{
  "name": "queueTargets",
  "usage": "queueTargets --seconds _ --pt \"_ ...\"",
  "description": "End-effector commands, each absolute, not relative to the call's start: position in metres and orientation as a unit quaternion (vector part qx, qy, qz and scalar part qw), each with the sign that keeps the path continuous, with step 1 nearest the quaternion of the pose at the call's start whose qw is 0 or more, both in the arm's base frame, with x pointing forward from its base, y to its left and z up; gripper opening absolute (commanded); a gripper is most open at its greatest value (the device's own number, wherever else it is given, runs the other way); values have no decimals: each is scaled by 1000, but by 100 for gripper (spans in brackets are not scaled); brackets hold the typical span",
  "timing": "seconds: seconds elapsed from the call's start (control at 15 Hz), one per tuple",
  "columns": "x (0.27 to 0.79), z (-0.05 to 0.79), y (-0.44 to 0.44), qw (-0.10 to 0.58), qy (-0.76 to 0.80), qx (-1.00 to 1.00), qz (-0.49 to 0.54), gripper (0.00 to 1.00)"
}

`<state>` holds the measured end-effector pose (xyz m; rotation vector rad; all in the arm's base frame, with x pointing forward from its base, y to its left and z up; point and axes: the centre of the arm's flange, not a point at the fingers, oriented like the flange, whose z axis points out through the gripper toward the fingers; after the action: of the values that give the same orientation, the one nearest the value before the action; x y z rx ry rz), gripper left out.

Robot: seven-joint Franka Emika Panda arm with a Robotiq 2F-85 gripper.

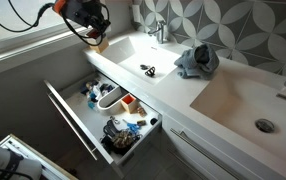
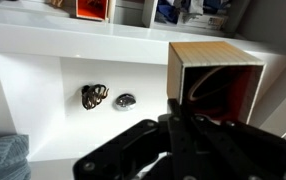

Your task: Take a box out of the drawer and place it to the left of the sink

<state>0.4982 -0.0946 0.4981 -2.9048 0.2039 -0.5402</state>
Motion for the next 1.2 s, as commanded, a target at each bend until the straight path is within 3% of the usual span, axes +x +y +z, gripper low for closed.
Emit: queueTargets --seconds 0.0,0.47,0.87,0.93,1.13 --pt "538 528 -31 70 -30 -977 -199 1" --pt "599 529 86 45 -224 -949 -219 1" --pt "644 496 127 10 -327 -904 -275 1" --pt "620 500 119 16 -303 -917 -257 1" --pt "625 489 122 17 -306 -918 -253 3"
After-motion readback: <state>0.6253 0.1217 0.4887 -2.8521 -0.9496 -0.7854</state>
